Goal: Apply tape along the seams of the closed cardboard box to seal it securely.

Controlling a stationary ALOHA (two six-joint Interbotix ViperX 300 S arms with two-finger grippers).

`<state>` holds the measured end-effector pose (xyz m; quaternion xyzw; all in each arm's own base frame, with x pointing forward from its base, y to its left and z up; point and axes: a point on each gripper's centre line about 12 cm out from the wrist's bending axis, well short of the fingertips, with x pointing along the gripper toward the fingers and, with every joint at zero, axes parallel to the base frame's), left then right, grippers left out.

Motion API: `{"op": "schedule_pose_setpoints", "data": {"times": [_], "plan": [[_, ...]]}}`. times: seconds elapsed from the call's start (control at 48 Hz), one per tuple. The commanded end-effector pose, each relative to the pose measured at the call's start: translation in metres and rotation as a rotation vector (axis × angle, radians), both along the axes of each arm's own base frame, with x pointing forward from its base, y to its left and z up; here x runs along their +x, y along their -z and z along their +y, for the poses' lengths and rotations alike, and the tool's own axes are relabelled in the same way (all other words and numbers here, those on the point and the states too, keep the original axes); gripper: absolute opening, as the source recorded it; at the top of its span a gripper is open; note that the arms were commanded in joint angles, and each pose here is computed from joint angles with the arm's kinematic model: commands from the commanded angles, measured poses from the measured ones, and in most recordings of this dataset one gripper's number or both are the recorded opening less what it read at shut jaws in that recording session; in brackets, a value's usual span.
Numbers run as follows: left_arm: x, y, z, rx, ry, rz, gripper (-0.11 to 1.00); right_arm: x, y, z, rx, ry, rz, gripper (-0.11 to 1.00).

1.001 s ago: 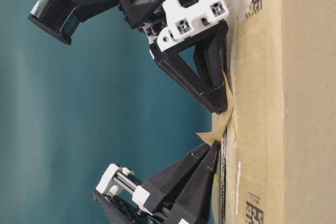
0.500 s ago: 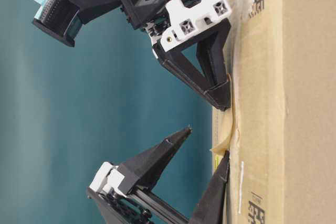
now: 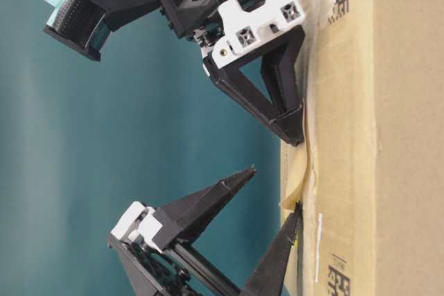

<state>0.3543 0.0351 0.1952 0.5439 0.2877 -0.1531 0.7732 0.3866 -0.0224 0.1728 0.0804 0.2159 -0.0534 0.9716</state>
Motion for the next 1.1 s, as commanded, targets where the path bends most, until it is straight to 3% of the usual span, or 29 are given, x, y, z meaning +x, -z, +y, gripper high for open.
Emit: {"op": "schedule_pose_setpoints", "data": {"times": [0.0, 0.334, 1.084], "plan": [[0.002, -0.007, 0.003, 0.004, -0.004, -0.006, 0.63, 0.001, -0.005, 0.001, 0.004, 0.001, -0.009, 0.42], [-0.003, -0.008, 0.002, -0.002, 0.000, 0.060, 0.63, 0.000, -0.004, 0.001, 0.004, 0.000, -0.002, 0.42], [-0.025, -0.018, 0.000, -0.003, -0.005, 0.034, 0.63, 0.000, -0.004, 0.001, 0.004, 0.000, -0.002, 0.42]]}}
